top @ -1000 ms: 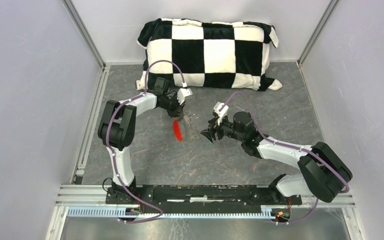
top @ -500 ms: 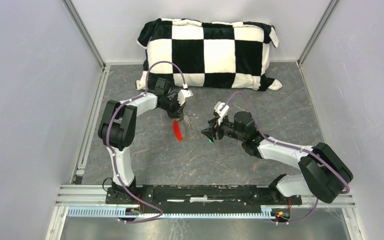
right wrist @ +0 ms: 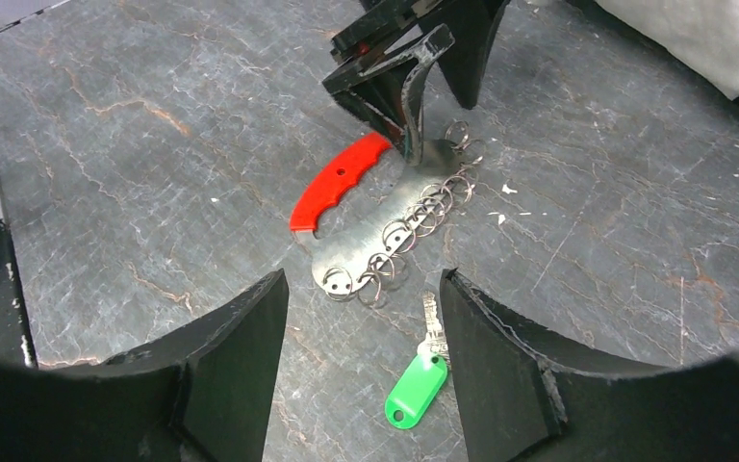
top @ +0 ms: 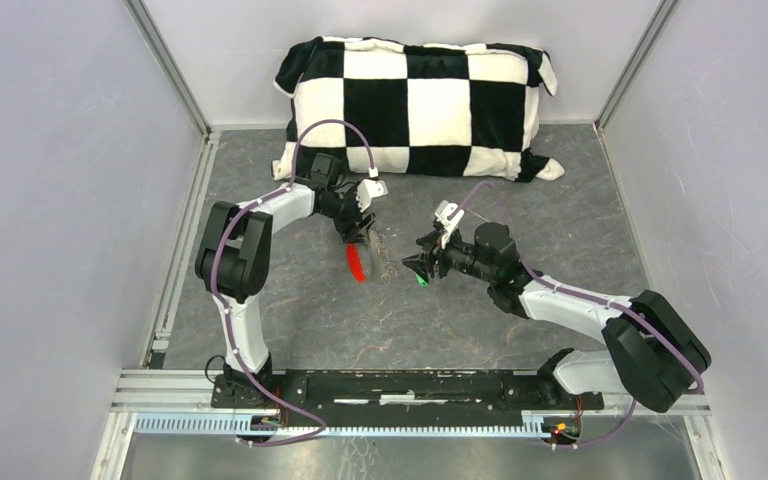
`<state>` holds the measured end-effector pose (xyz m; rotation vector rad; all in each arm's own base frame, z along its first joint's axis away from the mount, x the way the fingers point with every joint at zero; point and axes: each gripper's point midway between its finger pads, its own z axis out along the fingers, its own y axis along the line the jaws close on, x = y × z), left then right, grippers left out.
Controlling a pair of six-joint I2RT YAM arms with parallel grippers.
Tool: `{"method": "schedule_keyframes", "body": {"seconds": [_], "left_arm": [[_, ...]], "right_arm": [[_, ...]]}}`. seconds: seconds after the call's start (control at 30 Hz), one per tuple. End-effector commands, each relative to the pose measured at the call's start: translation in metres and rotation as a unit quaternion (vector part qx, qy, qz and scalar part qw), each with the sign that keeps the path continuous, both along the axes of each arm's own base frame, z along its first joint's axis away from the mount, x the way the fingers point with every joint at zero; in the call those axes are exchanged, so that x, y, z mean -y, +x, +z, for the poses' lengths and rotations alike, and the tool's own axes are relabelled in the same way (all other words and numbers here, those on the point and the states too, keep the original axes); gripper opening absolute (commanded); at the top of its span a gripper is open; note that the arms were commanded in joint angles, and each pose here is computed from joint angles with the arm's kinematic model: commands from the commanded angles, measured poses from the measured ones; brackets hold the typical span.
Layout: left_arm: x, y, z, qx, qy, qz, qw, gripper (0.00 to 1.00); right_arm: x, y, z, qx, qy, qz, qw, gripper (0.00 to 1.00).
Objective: Put the keys on the keyring
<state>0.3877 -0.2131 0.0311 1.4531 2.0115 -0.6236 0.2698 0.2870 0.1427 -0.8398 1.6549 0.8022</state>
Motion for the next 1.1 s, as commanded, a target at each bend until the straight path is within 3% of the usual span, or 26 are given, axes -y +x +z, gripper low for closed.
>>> {"method": "schedule_keyframes", "body": {"seconds": [0.0,0.2,0.53,0.83,1.07], "left_arm": [[0.003,0.021,0.018,0.063,0.022,-0.052,0.996,0.75],[0.001,0.026,0.001,0.038,0.046,-0.064,0.996,0.64],[-0.007,0.004,-0.023,0.020,0.086,-0.102,0.991,0.43],[-0.001,-0.005,-0.014,0.017,0.070,-0.097,0.993,0.03],[0.005,-0.021,0.037,0.047,0.023,-0.098,0.994,0.02]], "right_arm": [[-0.006,-0.004,0.013,0.008,0.030,0.017,0.999,0.66],[-0.007,-0.007,0.010,0.003,0.031,0.026,0.999,0.66],[-0.010,-0.004,0.014,0.002,0.031,0.028,0.999,0.64],[-0.012,-0.005,0.018,-0.001,0.040,0.030,0.999,0.58],[-0.016,-0.003,0.028,0.006,0.055,0.035,0.998,0.54]]}}
